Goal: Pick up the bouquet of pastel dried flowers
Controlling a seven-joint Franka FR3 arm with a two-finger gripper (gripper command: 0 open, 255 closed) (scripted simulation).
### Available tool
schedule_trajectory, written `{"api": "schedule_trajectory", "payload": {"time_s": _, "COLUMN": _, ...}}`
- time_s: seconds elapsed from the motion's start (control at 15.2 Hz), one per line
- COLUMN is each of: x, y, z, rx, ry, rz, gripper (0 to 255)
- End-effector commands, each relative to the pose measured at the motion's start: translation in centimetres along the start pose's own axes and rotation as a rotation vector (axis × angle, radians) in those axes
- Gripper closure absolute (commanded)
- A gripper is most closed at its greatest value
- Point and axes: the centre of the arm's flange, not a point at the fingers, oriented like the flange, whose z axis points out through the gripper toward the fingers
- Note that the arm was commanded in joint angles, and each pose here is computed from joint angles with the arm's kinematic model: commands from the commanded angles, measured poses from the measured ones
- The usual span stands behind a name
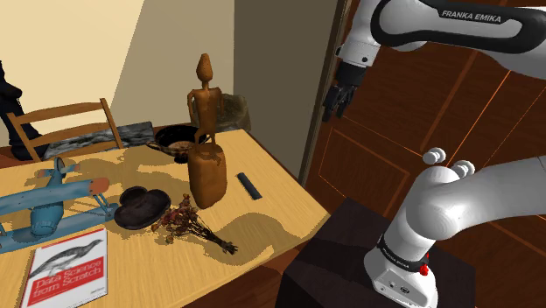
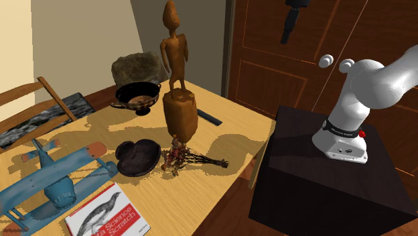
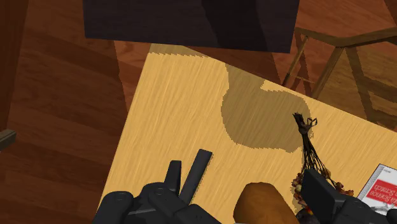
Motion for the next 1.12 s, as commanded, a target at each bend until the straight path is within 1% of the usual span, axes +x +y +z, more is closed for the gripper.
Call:
{"api": "schedule_trajectory", "payload": {"time_s": 0.0, "x": 0.0, "y": 0.0, "z": 0.0, "rx": 0.000, "ry": 0.000, "rz": 0.000, "gripper": 0}}
{"api": "schedule_trajectory", "payload": {"time_s": 1.06, "x": 8.5, "y": -9.4, "z": 16.4, "rx": 0.071, "ry": -0.012, "rz": -0.084, "gripper": 0}}
